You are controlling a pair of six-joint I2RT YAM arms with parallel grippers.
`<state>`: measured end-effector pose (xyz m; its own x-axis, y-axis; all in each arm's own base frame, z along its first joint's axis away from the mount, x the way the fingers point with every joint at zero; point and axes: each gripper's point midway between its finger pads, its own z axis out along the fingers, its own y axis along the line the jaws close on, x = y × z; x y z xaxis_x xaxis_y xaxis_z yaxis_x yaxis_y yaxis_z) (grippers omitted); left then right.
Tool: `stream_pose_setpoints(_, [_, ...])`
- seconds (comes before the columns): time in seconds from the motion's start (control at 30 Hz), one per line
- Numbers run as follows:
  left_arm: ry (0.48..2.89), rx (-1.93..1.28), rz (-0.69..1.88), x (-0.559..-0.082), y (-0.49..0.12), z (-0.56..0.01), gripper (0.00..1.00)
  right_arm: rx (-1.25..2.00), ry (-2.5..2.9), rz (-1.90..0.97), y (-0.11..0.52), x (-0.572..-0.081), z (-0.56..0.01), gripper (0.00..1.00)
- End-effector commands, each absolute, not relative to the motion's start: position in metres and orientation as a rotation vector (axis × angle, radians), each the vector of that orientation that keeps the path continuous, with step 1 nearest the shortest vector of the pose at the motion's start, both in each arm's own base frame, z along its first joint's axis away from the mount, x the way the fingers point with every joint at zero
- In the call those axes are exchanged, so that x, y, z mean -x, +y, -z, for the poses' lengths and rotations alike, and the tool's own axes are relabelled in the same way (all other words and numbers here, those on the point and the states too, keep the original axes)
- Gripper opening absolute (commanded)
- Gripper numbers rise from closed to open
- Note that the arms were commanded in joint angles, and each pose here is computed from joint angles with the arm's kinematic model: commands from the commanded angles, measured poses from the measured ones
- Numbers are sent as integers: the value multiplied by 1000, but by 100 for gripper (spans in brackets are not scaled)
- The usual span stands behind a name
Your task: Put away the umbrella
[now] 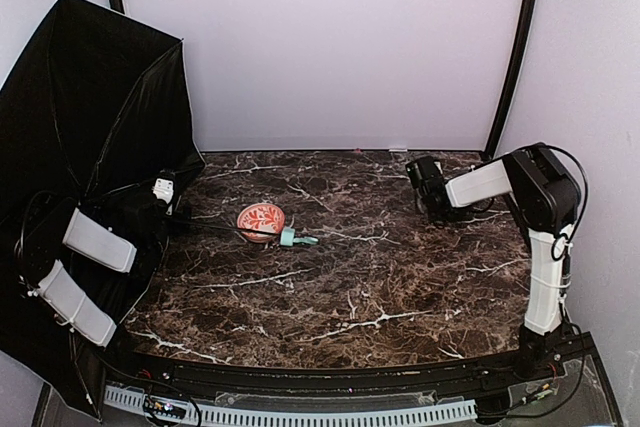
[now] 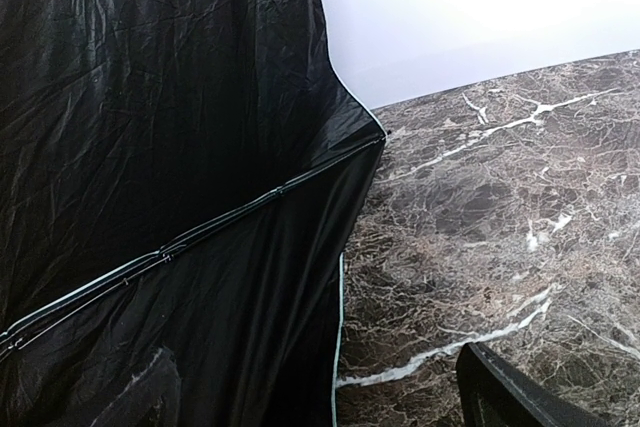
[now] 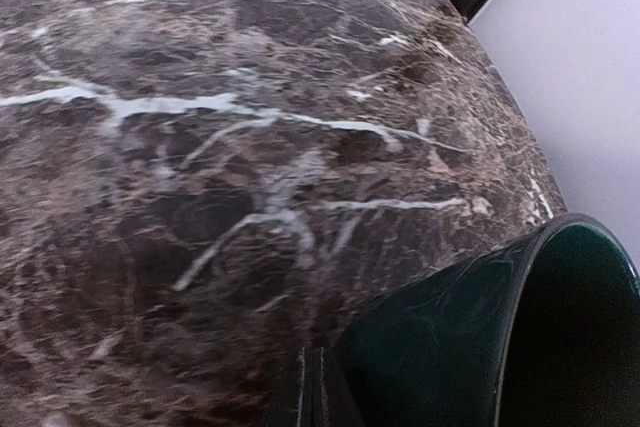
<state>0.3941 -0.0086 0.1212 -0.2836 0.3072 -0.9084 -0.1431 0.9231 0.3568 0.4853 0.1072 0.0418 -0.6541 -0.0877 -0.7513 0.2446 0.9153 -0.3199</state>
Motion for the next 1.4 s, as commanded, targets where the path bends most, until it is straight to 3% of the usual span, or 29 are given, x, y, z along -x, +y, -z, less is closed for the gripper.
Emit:
stream_pose_setpoints(0.0, [1793, -133, -441, -399, -11, -127, 99, -230, 2182, 455, 78, -490, -65, 0])
stream_pose_setpoints(0.2, [1790, -133, -443, -398, -11, -128, 99, -258, 2266, 410, 75, -495, -50, 0])
stream_pose_setpoints(0.33, [1791, -129, -444, -398, -11, -128, 99, 96, 2280, -77, 183, -498, -63, 0])
stream_pose_setpoints(0.47, [1790, -130, -441, -398, -11, -128, 99, 253, 2200, -561, 285, -486, -103, 0])
stream_pose_setpoints(0.67, [1783, -131, -438, -397, -11, -129, 99, 371, 2192, -803, 380, -478, -112, 0])
stream_pose_setpoints(0.93, [1796, -207, -435, -397, -28, -137, 99, 232, 2180, -1148, 402, -431, -107, 0])
stream_pose_setpoints(1.07, [1929, -213, -326, -397, -58, -131, 86, 259, 2204, -1103, 413, -428, -101, 0])
stream_pose_setpoints(1.17, [2038, -206, -403, -389, -69, -125, 79, 250, 2185, -1118, 413, -426, -106, 0])
stream_pose_setpoints(1.37, [2272, -95, -117, -365, -97, -102, 76, 254, 2182, -1124, 411, -423, -112, 0])
